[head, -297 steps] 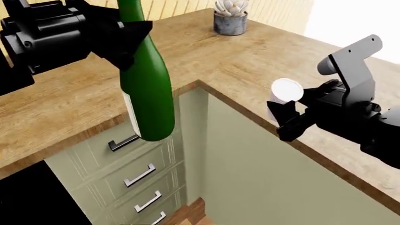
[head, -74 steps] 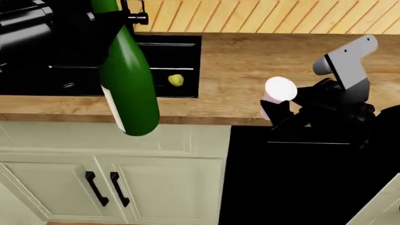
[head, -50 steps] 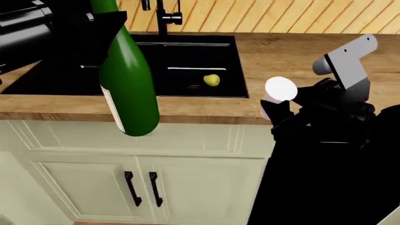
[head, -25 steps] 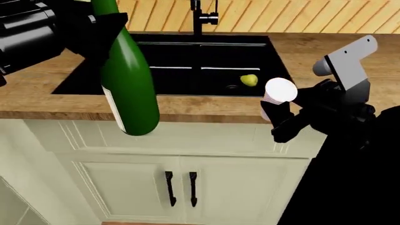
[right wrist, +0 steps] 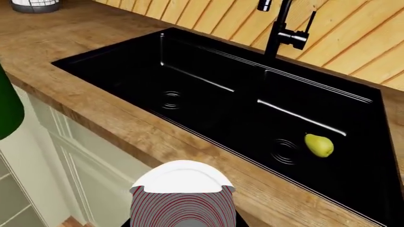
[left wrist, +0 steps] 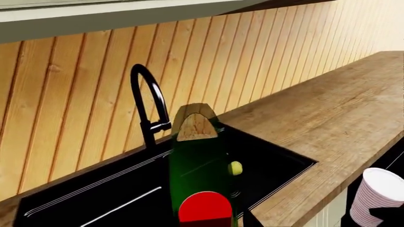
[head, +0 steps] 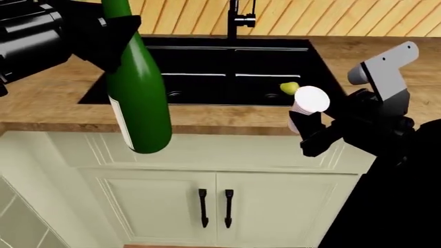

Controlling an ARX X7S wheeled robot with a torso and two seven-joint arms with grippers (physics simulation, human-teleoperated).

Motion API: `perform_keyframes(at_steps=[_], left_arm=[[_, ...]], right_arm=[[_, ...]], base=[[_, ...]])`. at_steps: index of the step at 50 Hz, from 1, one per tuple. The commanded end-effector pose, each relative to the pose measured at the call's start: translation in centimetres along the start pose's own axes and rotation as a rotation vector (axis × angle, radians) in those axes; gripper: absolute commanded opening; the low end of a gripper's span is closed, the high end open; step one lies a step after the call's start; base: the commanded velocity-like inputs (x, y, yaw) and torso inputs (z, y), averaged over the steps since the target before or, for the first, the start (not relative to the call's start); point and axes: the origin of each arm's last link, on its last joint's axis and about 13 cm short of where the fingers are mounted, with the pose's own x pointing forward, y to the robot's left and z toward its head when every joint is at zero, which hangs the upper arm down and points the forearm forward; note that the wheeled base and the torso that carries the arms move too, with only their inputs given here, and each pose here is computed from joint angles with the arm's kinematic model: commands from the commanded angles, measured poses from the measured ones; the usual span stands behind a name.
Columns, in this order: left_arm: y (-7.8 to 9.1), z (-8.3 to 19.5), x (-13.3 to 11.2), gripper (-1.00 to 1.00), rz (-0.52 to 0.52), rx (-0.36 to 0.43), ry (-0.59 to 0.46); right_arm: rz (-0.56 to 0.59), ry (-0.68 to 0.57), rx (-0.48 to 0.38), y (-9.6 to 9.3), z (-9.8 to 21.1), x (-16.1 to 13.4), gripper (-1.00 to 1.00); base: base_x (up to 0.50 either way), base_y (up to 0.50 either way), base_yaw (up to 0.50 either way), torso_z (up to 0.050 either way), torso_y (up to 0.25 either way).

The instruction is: Pick the bottle and cup and place them in the sink. Then turn on the water.

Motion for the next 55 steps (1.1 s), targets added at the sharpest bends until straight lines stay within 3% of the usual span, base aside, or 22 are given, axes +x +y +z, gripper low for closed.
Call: perform_keyframes(at_steps=[1,40,55], left_arm=[[0.01,0.29,-0.06,-1.00,0.009,0.001,-0.015],[0.01,0.16,0.28,-1.00,0.007,0.000,-0.010],[0.35,-0.17,0.14,-1.00,0.018,-0.005,-0.008]], right_arm=[[-0.008,-0.008,0.019,-0.14,-0.23,0.13,-1.00],[-0.006,-0.002,0.012,-0.21,-0.57,0.27,-1.00],[-0.002,0.001,0.007,-0.11,-0.28,0.35,-1.00]], base=[[0.00,-0.03,-0.29,0.000,0.000],[-0.09,0.02,-0.03,0.000,0.001],[0.00,0.31,0.00,0.000,0.001]])
